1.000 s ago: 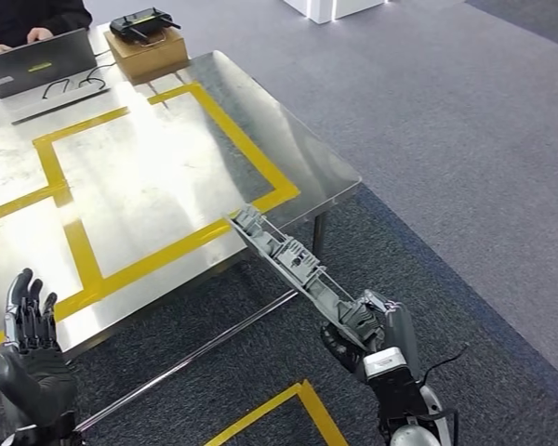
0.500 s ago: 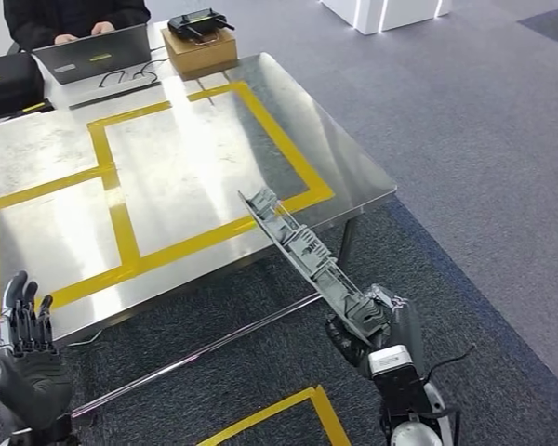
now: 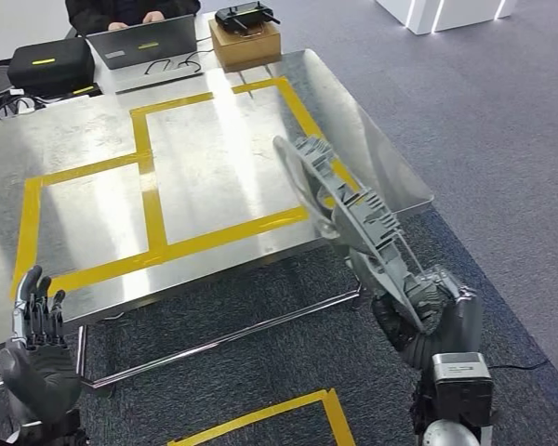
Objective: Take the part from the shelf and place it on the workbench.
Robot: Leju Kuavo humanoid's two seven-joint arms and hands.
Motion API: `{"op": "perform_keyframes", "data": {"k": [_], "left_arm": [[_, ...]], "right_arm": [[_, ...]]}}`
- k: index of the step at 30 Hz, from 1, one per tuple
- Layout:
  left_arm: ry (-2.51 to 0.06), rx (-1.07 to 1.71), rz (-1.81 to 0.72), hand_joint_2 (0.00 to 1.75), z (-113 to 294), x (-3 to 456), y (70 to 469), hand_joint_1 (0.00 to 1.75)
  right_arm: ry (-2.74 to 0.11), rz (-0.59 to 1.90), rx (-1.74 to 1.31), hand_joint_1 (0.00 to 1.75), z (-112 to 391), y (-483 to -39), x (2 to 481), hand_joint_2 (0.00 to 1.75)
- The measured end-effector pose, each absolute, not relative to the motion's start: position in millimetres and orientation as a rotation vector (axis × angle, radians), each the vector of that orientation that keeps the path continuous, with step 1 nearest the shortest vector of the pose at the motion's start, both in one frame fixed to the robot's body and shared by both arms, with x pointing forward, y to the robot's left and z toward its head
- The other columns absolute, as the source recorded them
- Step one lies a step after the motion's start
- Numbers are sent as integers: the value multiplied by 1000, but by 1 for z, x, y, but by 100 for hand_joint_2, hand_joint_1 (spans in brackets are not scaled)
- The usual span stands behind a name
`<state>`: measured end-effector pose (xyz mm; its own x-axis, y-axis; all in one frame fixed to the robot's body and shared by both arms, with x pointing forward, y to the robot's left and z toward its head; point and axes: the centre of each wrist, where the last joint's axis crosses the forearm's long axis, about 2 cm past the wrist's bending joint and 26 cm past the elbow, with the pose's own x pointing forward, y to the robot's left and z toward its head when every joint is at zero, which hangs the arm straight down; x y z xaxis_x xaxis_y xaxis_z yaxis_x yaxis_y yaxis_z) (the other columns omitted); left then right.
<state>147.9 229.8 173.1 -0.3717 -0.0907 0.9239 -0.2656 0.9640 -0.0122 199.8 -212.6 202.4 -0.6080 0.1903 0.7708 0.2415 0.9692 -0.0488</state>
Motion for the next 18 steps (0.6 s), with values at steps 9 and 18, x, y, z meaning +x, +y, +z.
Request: {"op": "perform_keyframes", "data": {"k": [9, 18], "left_arm": [[-1962, 220, 161, 0, 174, 149, 227, 0], [-1979, 206, 140, 0, 176, 151, 225, 0]], "right_arm": [[-2429, 27, -453, 175, 231, -212, 200, 175], [-2494, 153, -434, 175, 260, -193, 213, 175]]}}
